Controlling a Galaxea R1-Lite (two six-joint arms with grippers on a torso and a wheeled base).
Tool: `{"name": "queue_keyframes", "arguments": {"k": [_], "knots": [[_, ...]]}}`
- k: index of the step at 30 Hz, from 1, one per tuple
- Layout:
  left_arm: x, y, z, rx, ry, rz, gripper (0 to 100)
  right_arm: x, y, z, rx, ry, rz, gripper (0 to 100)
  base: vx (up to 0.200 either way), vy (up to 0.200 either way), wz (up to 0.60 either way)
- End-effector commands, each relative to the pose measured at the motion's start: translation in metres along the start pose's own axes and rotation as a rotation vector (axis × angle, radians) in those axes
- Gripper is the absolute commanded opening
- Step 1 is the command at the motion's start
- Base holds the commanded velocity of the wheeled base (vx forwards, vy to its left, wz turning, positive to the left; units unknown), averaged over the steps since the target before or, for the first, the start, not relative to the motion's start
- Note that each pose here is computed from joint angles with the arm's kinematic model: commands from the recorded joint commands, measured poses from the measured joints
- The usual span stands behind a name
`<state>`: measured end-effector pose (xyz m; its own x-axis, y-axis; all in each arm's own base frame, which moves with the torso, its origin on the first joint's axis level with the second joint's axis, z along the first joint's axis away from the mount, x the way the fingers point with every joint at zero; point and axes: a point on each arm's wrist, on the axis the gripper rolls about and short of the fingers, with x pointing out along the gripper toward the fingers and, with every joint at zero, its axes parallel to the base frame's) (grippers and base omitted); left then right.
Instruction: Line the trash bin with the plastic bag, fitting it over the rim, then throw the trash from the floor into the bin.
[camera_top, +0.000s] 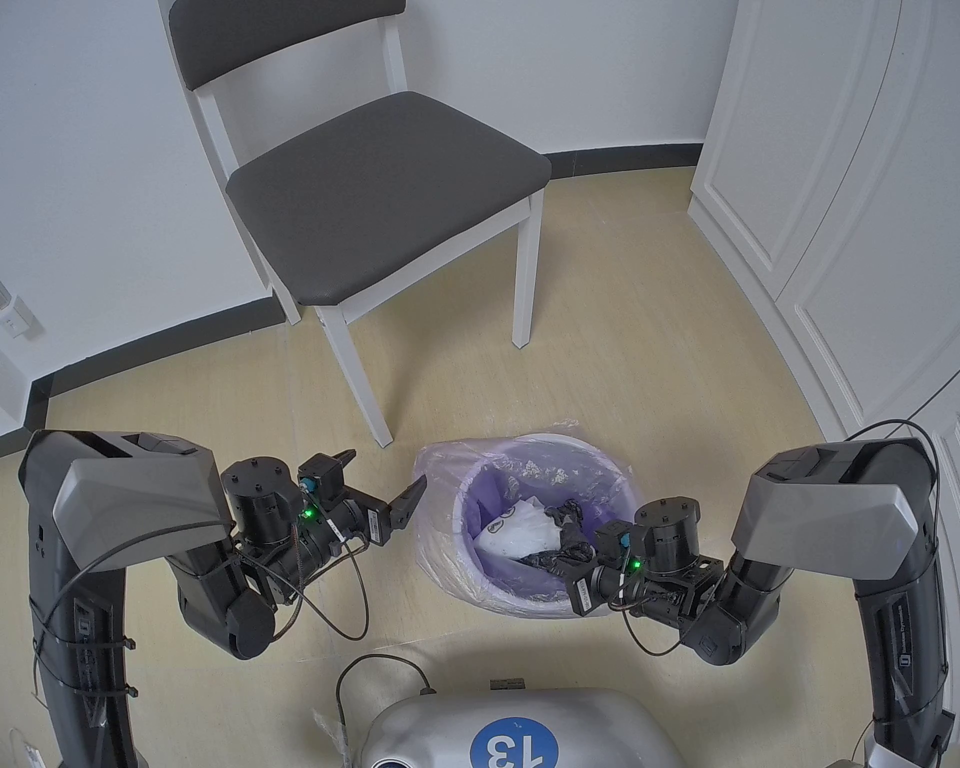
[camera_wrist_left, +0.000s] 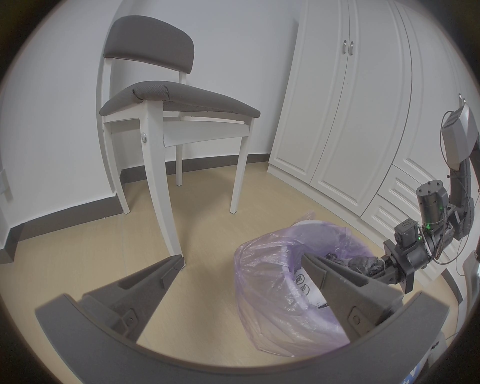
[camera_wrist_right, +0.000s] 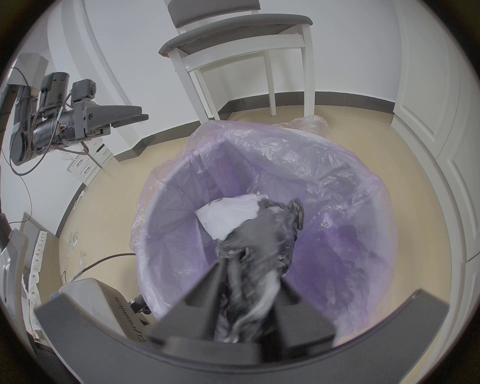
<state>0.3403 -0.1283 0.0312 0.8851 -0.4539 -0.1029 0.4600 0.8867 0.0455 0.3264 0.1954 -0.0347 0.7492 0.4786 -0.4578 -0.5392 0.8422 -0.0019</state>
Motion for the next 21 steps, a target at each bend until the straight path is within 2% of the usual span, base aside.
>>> {"name": "queue_keyframes", "arguments": {"k": [1, 12, 21], "knots": [[0.000, 0.000, 0.000, 0.000, 0.001, 0.001, 100, 0.000, 0.000, 0.001, -0.001, -0.005, 0.002, 100, 0.000, 0.000, 0.00], [0.000, -0.002, -0.002, -0.001, 0.008, -0.006, 100, -0.006, 0.000, 0.005, 0.005, -0.014, 0.002, 100, 0.000, 0.000, 0.00], [0.005, -0.010, -0.016, -0.002, 0.028, -0.031, 100, -0.019, 0.003, 0.013, -0.001, -0.025, 0.014, 100, 0.000, 0.000, 0.00]]}}
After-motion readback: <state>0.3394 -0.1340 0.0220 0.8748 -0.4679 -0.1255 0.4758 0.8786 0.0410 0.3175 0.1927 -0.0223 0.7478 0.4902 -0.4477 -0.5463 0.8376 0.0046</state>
